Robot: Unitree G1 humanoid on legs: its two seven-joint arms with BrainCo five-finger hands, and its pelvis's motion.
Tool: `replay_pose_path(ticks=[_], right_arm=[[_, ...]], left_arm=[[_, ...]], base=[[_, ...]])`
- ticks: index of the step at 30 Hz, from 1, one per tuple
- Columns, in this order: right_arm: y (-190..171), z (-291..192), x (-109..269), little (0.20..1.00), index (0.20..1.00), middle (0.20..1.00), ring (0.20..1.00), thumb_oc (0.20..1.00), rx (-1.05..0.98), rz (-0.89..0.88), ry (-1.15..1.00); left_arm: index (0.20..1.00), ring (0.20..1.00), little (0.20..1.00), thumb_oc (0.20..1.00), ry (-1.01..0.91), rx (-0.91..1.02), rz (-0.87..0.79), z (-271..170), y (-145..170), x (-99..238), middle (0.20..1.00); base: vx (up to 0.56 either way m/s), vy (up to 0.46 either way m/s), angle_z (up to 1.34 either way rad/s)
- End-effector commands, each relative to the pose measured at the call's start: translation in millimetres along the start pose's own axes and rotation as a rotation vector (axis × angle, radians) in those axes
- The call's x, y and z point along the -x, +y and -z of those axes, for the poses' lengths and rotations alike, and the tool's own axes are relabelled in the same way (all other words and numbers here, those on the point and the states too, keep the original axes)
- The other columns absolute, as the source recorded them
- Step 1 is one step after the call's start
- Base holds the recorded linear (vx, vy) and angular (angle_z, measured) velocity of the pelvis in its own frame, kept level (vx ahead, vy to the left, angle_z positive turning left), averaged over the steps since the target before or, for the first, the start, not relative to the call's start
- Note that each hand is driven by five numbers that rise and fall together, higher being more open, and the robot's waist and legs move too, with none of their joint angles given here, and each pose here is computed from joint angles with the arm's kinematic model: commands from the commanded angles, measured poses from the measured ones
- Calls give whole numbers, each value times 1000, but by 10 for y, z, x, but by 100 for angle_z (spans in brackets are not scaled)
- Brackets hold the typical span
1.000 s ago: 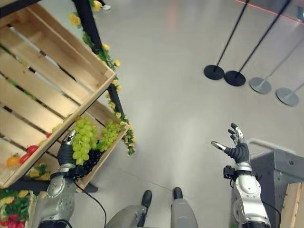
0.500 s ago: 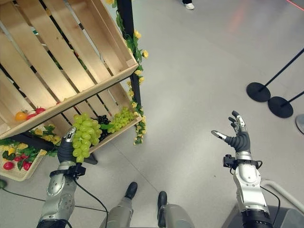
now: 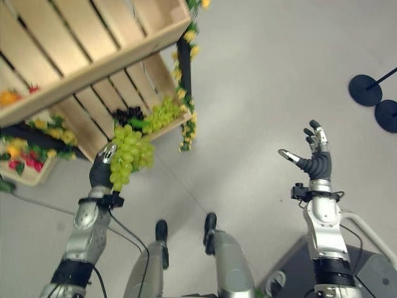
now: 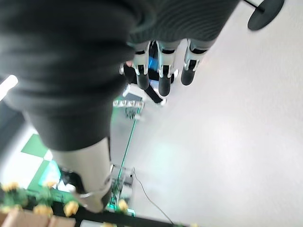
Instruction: Pick up the fruits from the basket on one side to the basket on the other side
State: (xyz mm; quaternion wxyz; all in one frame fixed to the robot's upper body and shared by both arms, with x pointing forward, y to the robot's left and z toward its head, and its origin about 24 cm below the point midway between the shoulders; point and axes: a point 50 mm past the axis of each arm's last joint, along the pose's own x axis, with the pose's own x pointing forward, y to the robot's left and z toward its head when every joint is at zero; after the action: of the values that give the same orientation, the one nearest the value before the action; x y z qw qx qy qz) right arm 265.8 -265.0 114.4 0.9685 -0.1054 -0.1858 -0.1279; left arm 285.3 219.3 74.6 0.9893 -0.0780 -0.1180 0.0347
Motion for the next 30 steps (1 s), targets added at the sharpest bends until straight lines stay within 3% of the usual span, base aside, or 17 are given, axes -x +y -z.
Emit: replay_pose_path(ticks=[1, 8, 14, 17, 30], right_arm=[[6, -296, -105, 1000, 1000, 1000, 1000, 1000, 3, -6, -160], [139, -351, -134, 1000, 1000, 1000, 1000, 1000, -8, -25, -191], [192, -450, -232, 1000, 1000, 1000, 1000, 1000, -16, -32, -237], [240, -520, -278, 1000, 1000, 1000, 1000, 1000, -27, -48, -274], [217, -569, -205, 1000, 1000, 1000, 1000, 1000, -2, -126, -307]], left_arm=[[200, 200, 200, 200, -144, -103, -38, -262, 84, -72, 200], [200, 200, 200, 200, -203, -209, -160, -445, 144, -383, 200], [200, 200, 200, 200, -344, -209, -271, -942, 129, -807, 200], [200, 200, 200, 200, -396, -303, -345, -1298, 211, -1062, 200], [200, 200, 200, 200, -562, -419, -422, -2166, 301, -1285, 200]], base=[[1, 25, -14], [15, 21, -8], [6, -3, -7], [8, 2, -12], [12, -9, -7]])
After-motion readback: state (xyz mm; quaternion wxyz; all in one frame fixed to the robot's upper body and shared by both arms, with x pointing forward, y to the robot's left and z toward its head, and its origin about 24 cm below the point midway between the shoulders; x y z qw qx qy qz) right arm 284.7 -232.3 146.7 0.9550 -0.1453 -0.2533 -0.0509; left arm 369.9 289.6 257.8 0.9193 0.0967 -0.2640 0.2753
